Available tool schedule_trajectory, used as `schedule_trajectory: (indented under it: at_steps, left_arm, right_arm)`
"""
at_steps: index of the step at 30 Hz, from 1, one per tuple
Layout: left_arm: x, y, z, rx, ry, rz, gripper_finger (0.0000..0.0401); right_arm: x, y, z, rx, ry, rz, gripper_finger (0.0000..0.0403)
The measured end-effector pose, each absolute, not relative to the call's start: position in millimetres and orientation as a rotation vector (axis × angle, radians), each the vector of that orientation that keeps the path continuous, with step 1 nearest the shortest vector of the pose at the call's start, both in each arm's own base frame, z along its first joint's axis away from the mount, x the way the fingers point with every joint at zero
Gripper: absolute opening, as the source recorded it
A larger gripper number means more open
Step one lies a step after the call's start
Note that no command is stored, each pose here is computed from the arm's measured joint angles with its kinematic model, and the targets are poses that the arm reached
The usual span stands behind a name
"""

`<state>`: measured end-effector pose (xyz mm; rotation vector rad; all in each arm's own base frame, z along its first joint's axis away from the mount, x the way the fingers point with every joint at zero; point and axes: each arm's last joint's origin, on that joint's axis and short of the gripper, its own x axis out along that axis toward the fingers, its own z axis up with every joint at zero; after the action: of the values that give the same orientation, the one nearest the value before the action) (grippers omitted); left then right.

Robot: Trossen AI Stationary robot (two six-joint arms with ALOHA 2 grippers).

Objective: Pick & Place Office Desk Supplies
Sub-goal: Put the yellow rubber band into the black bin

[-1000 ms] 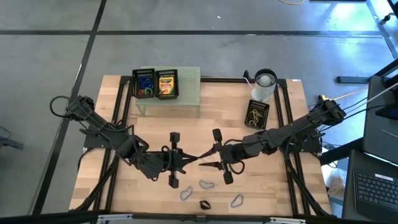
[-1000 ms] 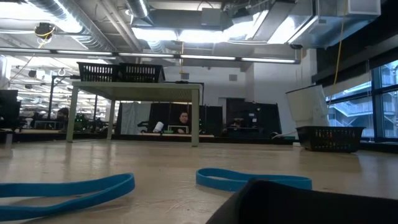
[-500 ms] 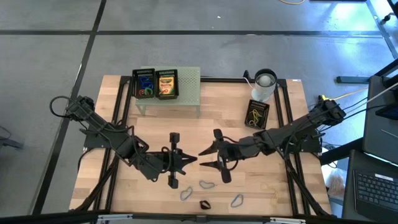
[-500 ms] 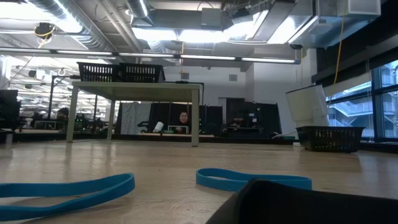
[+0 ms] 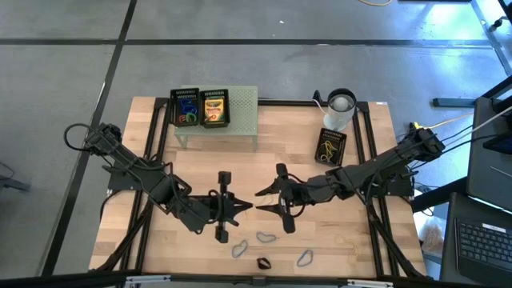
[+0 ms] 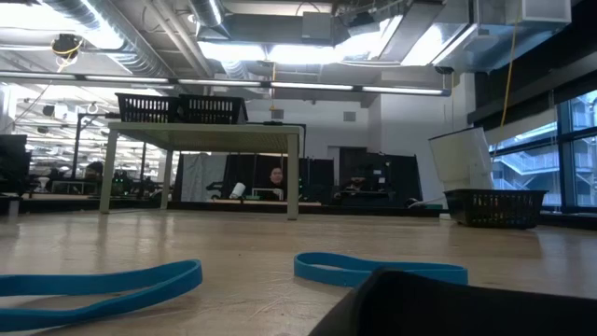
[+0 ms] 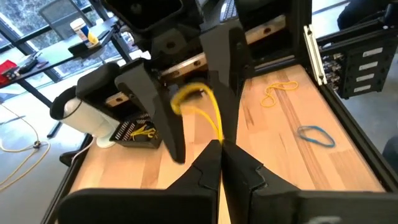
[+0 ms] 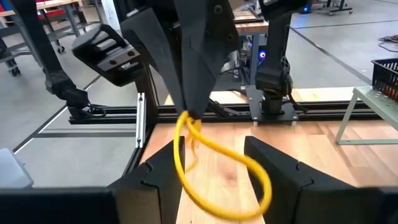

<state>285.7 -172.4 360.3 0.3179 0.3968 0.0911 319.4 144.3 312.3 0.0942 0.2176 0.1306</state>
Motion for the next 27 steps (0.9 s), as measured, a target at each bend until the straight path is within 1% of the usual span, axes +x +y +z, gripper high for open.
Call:
schedule_trajectory:
  at_steps: [5,9,14,20,21,27]
  left_arm:
    - [284.7,-171.7,358.0,0.306,0.418,0.096,0.0003]
    - [284.6,-171.6,357.9,0.305,0.419,0.097,0.0002]
    - [284.6,-171.6,357.8,0.305,0.420,0.097,0.0003]
    - [284.5,-171.6,357.9,0.305,0.419,0.097,0.0003]
    - [284.5,-171.6,357.9,0.305,0.419,0.097,0.0003]
    - [284.5,-171.5,358.1,0.304,0.419,0.097,0.0002]
  right_arm:
    - [319.4,144.4,312.3,0.095,0.218,0.131,0.0164]
    - [319.4,144.4,312.2,0.101,0.218,0.130,0.0140]
    - [319.4,144.4,312.2,0.101,0.219,0.130,0.0090]
    - [319.3,144.4,311.6,0.099,0.225,0.133,0.0013]
    - [319.2,144.4,311.5,0.095,0.226,0.134,0.0007]
    - [319.1,144.4,310.4,0.088,0.239,0.149,0.0004]
